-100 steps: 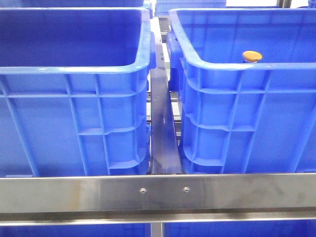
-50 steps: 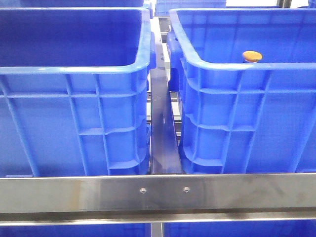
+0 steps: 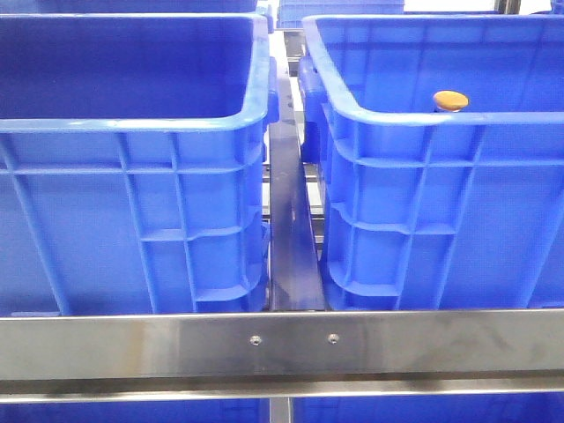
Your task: Pick red and yellow buttons and place in box
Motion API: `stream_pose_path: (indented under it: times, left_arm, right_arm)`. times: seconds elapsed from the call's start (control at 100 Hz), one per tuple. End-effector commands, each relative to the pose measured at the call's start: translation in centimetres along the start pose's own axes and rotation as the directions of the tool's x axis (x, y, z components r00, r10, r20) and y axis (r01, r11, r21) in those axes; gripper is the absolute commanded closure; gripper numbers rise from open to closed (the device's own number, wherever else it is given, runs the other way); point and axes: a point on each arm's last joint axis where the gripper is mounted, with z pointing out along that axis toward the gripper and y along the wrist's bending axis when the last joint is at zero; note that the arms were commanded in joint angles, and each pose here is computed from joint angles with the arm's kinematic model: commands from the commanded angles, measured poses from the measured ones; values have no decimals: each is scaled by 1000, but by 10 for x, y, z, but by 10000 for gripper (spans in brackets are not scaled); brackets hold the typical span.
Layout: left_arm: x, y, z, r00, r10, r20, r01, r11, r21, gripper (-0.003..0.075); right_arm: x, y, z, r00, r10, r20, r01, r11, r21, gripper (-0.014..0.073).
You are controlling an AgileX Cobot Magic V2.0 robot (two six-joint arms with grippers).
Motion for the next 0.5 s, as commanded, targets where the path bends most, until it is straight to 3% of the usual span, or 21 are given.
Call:
stream_pose_path:
  times: [0.0, 0.21, 0.49]
  left_arm:
    - [-10, 4, -1, 990, -9, 142, 19, 998, -66, 740]
    - [18, 12, 2, 981, 7, 191, 32, 980, -196, 740]
    - [74, 11, 0, 982, 22, 188, 24, 970, -241, 740]
  right_arm:
    - [-10, 2, 1, 999, 31, 37, -30, 999, -22, 664]
    - [-10, 2, 1, 999, 31, 37, -30, 999, -22, 664]
    - [-10, 2, 1, 999, 31, 37, -30, 999, -22, 664]
